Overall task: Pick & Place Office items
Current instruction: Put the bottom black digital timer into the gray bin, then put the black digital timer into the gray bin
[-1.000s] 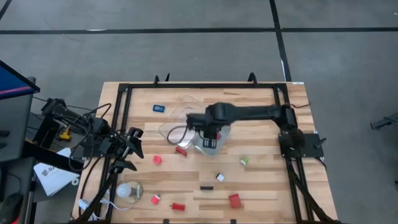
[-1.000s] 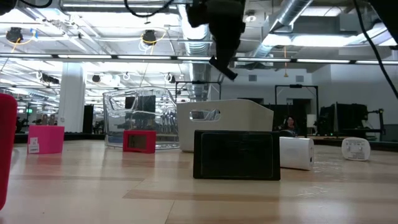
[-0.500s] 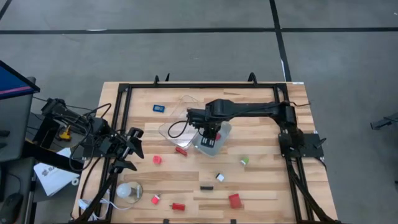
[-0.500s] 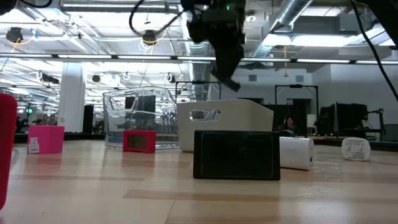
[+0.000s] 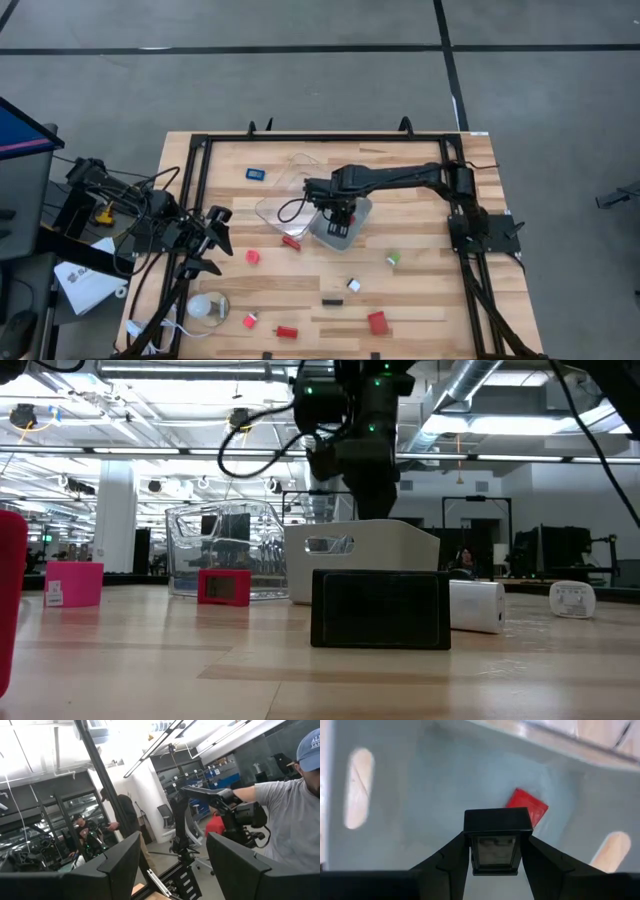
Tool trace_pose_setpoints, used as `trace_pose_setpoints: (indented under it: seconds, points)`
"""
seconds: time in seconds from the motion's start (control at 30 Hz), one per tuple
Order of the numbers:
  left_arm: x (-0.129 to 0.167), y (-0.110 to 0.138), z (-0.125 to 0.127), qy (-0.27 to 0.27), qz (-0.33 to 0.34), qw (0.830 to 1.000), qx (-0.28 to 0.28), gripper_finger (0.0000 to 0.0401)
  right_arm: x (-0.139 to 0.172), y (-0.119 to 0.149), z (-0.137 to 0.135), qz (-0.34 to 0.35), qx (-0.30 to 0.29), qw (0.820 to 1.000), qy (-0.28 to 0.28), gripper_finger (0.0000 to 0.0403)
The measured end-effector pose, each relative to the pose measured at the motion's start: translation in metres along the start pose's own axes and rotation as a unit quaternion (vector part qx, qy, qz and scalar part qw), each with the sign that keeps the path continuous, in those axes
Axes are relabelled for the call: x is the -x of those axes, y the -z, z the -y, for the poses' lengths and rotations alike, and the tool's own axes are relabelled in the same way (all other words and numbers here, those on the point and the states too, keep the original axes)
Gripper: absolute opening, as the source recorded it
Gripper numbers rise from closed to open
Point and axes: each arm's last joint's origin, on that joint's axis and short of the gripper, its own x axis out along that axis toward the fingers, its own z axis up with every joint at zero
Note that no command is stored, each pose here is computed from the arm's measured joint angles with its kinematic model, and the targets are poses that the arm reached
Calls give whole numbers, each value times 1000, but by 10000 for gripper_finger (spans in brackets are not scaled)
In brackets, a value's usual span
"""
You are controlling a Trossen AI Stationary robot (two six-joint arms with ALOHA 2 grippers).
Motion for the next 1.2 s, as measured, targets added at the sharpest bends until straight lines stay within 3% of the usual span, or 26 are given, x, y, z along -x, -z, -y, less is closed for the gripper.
trace_pose_setpoints:
  seconds: [0.47, 0.73, 0.93, 1.2]
  points:
    - [0, 0, 0, 0, 0, 1000, 0, 227, -15, 3, 1, 1, 4, 1000, -14, 171]
    - [0, 0, -1, -12, -4, 1000, 0, 227, -13, 5, 3, -3, 4, 1000, 11, 190]
    - [0, 0, -1, -11, -4, 1000, -1, 227, 19, 13, 2, 36, -4, 999, 23, 212]
    - [0, 1, 0, -11, -7, 1000, -1, 227, 99, 60, -30, 107, -27, 993, 34, 213]
